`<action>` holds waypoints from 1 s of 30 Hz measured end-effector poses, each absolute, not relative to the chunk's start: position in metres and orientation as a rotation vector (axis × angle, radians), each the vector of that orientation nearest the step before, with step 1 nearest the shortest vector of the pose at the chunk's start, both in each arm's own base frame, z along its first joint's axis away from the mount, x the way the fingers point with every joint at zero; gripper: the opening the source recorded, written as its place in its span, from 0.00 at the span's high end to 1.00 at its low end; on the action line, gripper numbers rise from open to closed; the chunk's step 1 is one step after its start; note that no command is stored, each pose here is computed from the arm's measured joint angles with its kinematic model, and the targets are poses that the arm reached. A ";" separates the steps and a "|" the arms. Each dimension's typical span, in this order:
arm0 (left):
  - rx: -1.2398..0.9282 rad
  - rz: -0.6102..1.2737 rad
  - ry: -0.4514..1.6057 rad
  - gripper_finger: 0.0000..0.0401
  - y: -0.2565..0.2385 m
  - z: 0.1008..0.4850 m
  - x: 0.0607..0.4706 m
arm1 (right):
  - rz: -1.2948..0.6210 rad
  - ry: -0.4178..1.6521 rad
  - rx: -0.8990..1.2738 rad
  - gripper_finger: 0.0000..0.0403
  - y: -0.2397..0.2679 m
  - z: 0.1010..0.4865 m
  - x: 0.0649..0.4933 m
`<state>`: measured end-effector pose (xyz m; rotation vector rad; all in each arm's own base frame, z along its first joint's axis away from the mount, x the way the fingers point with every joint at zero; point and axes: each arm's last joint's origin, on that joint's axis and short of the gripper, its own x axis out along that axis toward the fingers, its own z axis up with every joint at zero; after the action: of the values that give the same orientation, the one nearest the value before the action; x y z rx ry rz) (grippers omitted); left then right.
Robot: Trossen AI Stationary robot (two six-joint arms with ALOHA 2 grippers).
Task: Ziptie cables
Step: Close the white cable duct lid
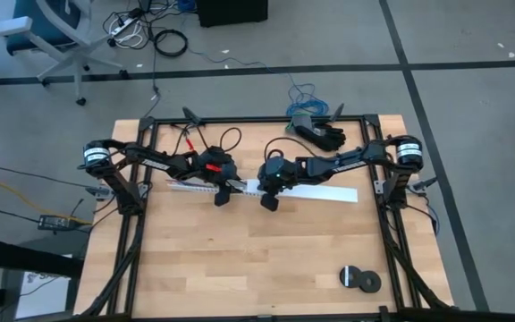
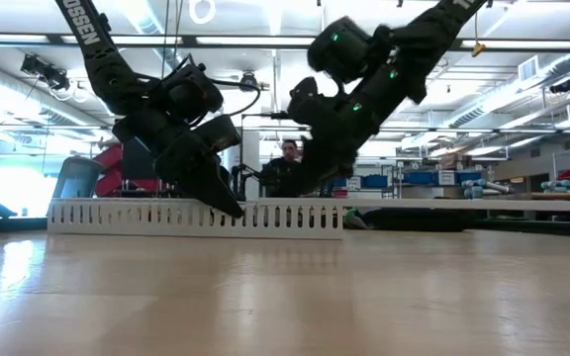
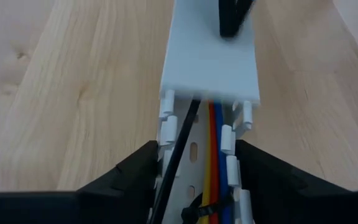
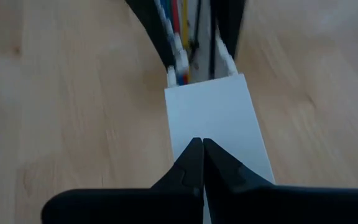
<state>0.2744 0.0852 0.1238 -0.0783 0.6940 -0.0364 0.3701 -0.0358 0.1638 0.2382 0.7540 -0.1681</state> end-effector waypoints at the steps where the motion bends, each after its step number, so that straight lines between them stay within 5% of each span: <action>1: -0.078 -0.037 0.694 0.48 0.085 0.124 0.274 | -0.158 0.745 0.245 1.00 -0.037 0.162 0.372; 16: -0.096 -0.030 0.680 0.47 0.084 0.125 0.276 | -0.109 0.601 0.236 1.00 -0.048 0.149 0.389; 30: -0.080 -0.011 0.688 0.23 0.088 0.125 0.274 | -0.111 0.641 0.238 1.00 -0.047 0.146 0.387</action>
<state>0.2735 0.0880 0.1254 -0.0797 0.6881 -0.0112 0.3872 -0.0474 0.1457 0.2383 0.6408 -0.1107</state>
